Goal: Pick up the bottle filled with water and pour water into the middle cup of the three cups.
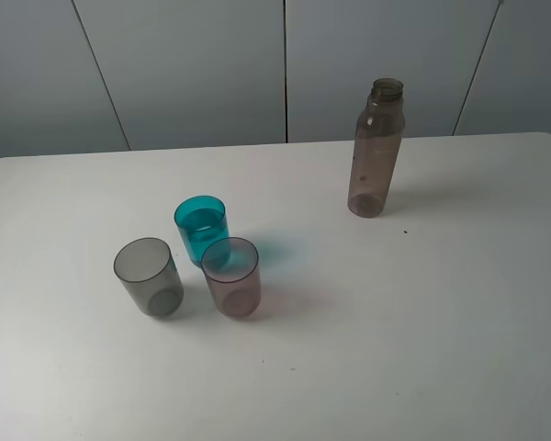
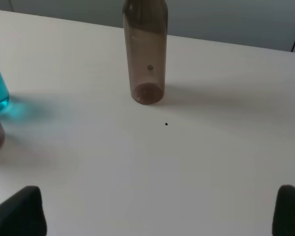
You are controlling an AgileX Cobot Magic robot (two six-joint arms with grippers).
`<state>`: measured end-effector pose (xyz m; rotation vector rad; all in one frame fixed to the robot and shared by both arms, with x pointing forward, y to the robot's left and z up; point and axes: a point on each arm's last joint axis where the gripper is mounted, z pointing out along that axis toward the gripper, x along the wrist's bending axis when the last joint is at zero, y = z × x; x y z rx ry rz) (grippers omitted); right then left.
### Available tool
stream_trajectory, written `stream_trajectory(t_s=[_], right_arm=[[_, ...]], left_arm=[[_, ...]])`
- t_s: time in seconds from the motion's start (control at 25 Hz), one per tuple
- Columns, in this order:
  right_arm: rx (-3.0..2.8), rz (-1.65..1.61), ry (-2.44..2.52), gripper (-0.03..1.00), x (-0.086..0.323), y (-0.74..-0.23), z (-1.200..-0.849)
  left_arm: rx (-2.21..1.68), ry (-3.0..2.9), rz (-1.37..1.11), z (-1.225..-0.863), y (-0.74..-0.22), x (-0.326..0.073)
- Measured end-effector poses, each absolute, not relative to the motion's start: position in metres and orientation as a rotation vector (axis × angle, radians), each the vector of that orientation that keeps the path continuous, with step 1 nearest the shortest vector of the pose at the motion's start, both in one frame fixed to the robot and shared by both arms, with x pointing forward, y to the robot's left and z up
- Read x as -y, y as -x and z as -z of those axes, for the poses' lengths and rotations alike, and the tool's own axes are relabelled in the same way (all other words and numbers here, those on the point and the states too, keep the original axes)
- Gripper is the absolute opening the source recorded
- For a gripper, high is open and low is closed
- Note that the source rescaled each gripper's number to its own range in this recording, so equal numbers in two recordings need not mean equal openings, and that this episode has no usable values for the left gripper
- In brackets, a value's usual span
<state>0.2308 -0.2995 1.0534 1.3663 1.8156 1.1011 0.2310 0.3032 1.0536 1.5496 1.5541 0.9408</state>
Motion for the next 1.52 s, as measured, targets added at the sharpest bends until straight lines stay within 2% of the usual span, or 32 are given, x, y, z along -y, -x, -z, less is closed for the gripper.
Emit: stream_trajectory(t_s=[0.48,1.52], right_arm=[[-1.57,-0.956,-1.56,1.0,0.2974,-0.2313,-1.0534],[-1.555,-0.952,-1.573,1.0,0.2976,-0.2313,-1.0534]], left_arm=[[-1.554,-1.55,-0.941,-1.0536,-0.231,-0.3032],[-1.554,-1.55,-0.941,-1.0536,-0.231,-0.3032]])
